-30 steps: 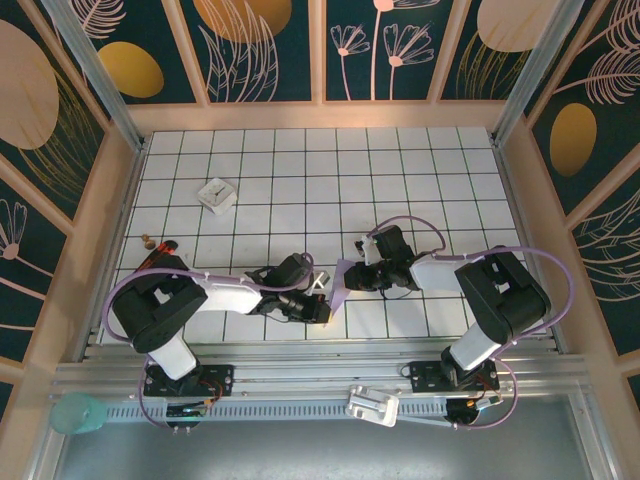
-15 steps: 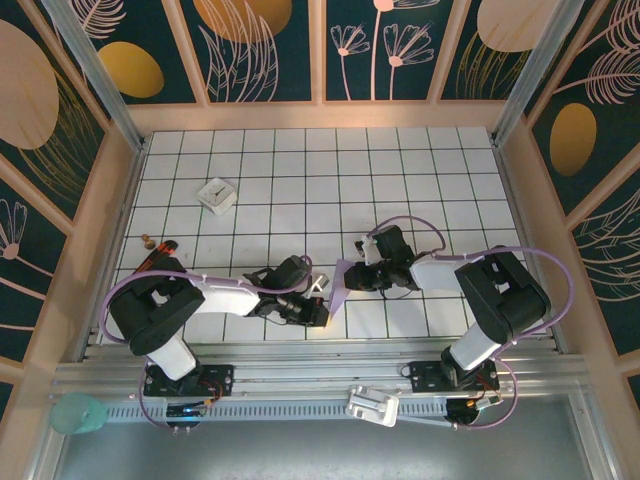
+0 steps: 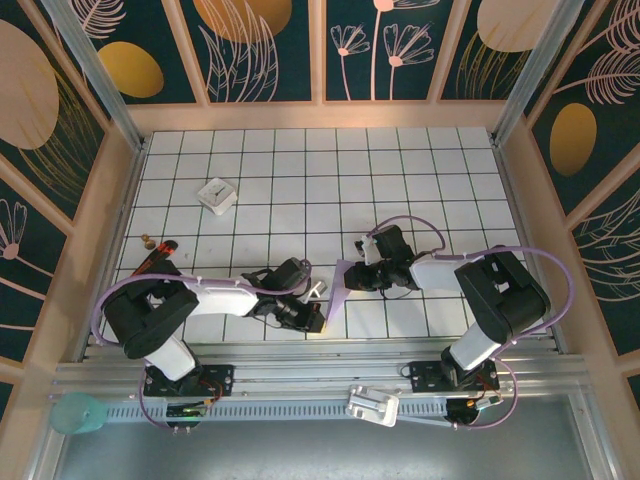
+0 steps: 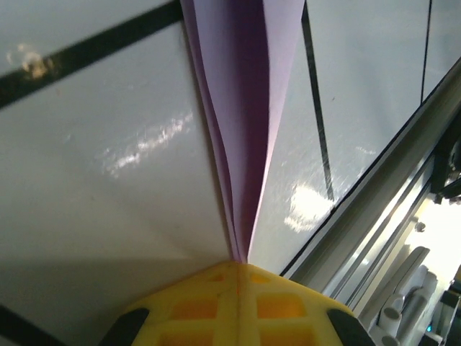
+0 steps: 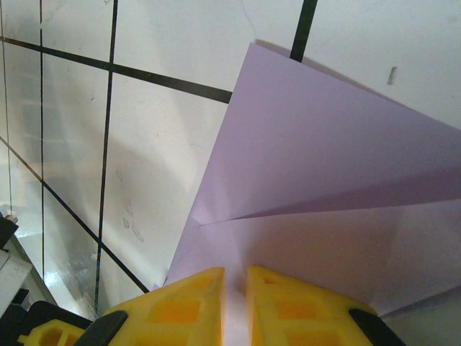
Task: Fold a paper plane with a square sheet of paper (pick it up from the middle)
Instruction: Fold the wing for the fifth time at the center of the table.
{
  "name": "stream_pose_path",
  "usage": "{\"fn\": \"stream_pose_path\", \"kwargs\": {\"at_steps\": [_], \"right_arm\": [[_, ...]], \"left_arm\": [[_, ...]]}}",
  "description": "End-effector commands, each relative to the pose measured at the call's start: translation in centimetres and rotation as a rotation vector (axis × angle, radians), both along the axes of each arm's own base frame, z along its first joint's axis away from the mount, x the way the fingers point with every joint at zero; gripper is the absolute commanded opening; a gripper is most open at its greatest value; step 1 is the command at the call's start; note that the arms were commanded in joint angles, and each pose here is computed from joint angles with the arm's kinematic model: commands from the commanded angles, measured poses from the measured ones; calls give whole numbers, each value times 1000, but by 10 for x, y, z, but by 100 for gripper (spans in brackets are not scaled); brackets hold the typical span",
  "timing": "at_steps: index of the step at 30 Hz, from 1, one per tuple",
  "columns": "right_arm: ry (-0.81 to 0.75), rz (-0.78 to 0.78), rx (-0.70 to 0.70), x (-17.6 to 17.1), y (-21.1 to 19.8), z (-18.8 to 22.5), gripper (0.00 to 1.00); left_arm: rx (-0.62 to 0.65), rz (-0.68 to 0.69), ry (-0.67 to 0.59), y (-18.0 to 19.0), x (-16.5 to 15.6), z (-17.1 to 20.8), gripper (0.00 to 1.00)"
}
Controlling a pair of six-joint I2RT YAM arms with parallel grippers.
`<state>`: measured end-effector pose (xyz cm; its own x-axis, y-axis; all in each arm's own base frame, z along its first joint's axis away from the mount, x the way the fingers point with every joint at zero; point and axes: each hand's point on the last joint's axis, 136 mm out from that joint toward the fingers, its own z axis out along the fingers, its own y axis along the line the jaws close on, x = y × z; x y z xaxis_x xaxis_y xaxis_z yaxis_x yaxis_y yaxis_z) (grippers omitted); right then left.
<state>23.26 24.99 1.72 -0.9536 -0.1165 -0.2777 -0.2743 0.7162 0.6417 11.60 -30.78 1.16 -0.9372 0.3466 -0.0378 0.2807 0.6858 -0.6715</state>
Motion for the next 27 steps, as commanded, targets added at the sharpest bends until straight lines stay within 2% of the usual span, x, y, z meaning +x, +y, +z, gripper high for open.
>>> {"fn": "stream_pose_path", "kwargs": {"at_steps": [1, 5, 9, 12, 15, 22, 27], "right_arm": [[40, -44, -128, -3, -21, -32, 16], [39, -46, -127, -3, -21, -32, 16], [36, -44, -125, -3, -20, -31, 16], [37, -42, -126, -3, -20, -32, 16], [34, -40, -125, -2, -19, -31, 16], [34, -41, -129, -2, -20, -31, 16], [33, -39, -126, -1, -19, -31, 16]], "left_arm": [[130, -64, 91, 28, -30, -7, 0], [-31, -51, 32, -4, -13, 30, 0], [-172, 1, 18, -33, 3, 52, 6], [-157, 9, -23, -42, 16, 48, 9], [-106, 24, -51, -44, 26, 35, 7], [-79, 74, -52, -37, 43, 22, 1], [-67, 73, -29, -31, 43, 13, 0]]}}
